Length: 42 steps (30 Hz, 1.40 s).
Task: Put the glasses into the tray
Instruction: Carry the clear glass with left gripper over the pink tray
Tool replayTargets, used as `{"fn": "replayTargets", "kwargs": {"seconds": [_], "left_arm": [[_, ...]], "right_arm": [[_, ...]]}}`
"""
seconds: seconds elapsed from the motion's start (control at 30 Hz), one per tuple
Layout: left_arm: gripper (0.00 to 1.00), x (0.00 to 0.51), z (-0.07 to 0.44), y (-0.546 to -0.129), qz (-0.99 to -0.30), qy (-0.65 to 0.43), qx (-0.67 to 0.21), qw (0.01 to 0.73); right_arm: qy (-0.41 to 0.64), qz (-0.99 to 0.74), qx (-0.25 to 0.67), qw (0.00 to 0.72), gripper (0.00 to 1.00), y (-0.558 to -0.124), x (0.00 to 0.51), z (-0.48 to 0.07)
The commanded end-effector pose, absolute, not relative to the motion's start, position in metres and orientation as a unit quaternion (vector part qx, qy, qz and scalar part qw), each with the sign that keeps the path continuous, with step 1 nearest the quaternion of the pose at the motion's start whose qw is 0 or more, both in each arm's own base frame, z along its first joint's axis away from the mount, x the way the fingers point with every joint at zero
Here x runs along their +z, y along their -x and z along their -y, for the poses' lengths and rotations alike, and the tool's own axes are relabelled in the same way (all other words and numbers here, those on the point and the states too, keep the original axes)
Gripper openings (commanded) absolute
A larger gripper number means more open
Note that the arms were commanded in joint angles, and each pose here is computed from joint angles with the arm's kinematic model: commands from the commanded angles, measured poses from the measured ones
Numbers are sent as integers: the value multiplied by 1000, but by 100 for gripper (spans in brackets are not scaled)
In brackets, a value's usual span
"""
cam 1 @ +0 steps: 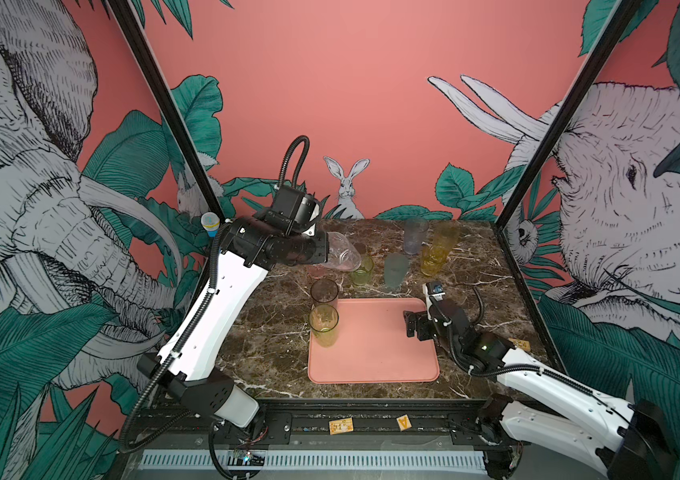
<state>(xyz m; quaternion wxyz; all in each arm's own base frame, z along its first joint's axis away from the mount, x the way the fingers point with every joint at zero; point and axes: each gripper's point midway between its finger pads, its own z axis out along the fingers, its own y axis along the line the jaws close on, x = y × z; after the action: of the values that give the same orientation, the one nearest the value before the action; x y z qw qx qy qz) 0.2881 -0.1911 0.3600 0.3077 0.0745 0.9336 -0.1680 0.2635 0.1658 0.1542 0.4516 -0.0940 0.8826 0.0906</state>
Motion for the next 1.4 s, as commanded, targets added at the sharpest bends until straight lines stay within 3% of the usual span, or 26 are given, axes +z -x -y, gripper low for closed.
{"fn": "replayTargets", "kwargs": {"seconds": [0.0, 0.73, 1.37], "left_arm": [[0, 365, 179, -257, -934, -102, -168, 299], [0, 335, 148, -150, -946, -203, -124, 220], [0, 263, 132, -122, -969, -188, -63, 147]], "right_arm": [[83, -875, 95, 467, 99, -268, 163, -165], [63, -880, 77, 464, 99, -272, 165, -158], [63, -883, 76, 459, 99, -273, 162, -159]]}}
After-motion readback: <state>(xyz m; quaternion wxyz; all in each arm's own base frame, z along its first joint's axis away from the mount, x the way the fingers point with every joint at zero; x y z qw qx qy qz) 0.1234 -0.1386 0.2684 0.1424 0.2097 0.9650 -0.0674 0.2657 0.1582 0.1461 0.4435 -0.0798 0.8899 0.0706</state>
